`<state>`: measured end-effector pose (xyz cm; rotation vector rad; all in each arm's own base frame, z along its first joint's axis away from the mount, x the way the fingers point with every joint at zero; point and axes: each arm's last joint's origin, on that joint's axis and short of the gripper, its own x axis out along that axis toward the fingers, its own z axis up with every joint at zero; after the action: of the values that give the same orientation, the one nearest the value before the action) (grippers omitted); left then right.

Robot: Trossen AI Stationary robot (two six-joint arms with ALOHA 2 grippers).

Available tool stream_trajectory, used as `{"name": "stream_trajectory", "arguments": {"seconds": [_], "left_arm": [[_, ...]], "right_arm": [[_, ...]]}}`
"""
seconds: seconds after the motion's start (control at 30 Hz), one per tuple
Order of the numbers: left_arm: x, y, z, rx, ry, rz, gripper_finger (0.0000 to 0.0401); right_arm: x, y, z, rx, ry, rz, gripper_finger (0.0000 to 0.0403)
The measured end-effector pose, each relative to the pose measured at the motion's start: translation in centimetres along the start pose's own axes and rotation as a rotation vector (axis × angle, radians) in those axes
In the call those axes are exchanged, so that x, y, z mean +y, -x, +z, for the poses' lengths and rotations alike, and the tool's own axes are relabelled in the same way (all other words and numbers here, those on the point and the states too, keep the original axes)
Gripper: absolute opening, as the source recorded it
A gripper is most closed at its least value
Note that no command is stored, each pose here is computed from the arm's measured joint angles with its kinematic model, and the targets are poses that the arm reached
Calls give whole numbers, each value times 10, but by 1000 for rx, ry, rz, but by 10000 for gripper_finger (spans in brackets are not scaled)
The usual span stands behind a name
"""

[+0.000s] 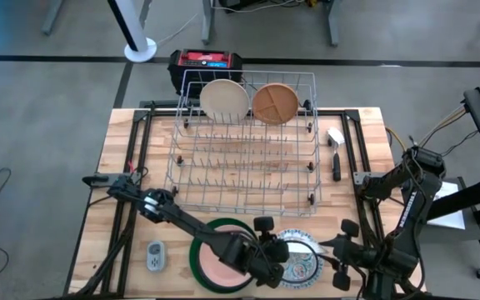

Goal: Sort dishes
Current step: Put the blue patterned plate into the dish rack

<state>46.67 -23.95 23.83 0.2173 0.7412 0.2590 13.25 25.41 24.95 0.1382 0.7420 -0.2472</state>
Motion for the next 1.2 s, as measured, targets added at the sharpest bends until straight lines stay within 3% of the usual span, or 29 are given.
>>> {"name": "stream_trajectory", "arguments": {"seconds": [0.23,0.43,0.63,0.87,1.2], "left_arm": [[-2,-1,0,-7,2,-3,33],[-3,0,1,-16,1,-18,33],[-3,0,2,-21,5,-21,34],[-5,0,3,-37,26,-32,50],[-8,10,7,-69,-28,-8,143]], "right_arm": [[4,-8,-6,6,77,-27,210],[9,-24,-14,6,160,-85,210],[11,-31,-17,-10,198,-114,157],[9,-31,-17,-6,202,-119,24],[9,-28,-15,3,190,-105,22]]}}
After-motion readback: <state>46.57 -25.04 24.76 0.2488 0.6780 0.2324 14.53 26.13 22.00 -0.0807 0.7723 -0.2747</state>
